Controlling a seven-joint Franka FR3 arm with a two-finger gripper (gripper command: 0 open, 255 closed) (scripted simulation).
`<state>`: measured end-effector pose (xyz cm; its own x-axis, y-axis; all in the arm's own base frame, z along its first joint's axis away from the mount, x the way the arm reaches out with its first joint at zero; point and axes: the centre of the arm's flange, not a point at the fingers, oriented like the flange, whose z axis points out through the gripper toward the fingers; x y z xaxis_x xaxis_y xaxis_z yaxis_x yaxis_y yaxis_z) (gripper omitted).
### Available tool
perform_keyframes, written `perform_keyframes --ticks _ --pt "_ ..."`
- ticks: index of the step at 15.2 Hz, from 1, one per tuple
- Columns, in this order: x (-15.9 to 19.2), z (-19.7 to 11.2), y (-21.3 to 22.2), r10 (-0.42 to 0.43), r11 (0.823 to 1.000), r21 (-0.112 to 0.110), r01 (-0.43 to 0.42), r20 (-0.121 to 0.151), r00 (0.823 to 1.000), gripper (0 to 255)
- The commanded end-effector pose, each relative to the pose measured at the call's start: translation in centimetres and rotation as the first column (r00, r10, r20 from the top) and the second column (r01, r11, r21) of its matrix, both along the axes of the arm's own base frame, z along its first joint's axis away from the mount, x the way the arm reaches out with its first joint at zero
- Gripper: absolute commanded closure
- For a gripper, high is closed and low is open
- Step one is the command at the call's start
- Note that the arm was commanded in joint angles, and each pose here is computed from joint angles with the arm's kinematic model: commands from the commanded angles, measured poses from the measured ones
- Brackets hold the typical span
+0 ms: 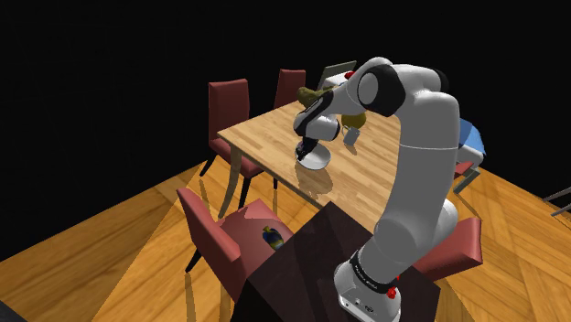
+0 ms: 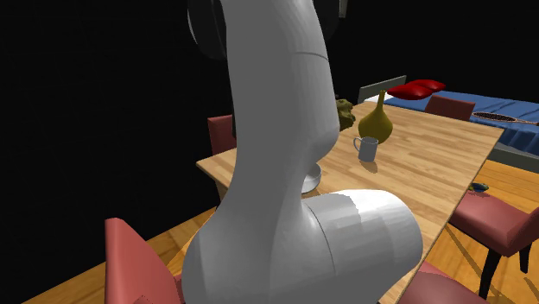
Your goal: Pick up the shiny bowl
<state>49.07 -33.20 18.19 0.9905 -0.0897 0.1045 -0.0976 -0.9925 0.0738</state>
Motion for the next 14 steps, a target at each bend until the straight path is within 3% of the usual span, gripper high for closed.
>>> perform_keyframes --ticks 1,4,14 --pt "0.0 0.0 0.0 0.000 1.000 0.000 0.000 0.000 1.000 255" --pt "0.1 0.0 0.0 0.000 1.000 0.000 0.000 0.000 1.000 255" --pt "0.1 5.3 0.0 0.000 1.000 0.000 0.000 0.000 1.000 255"
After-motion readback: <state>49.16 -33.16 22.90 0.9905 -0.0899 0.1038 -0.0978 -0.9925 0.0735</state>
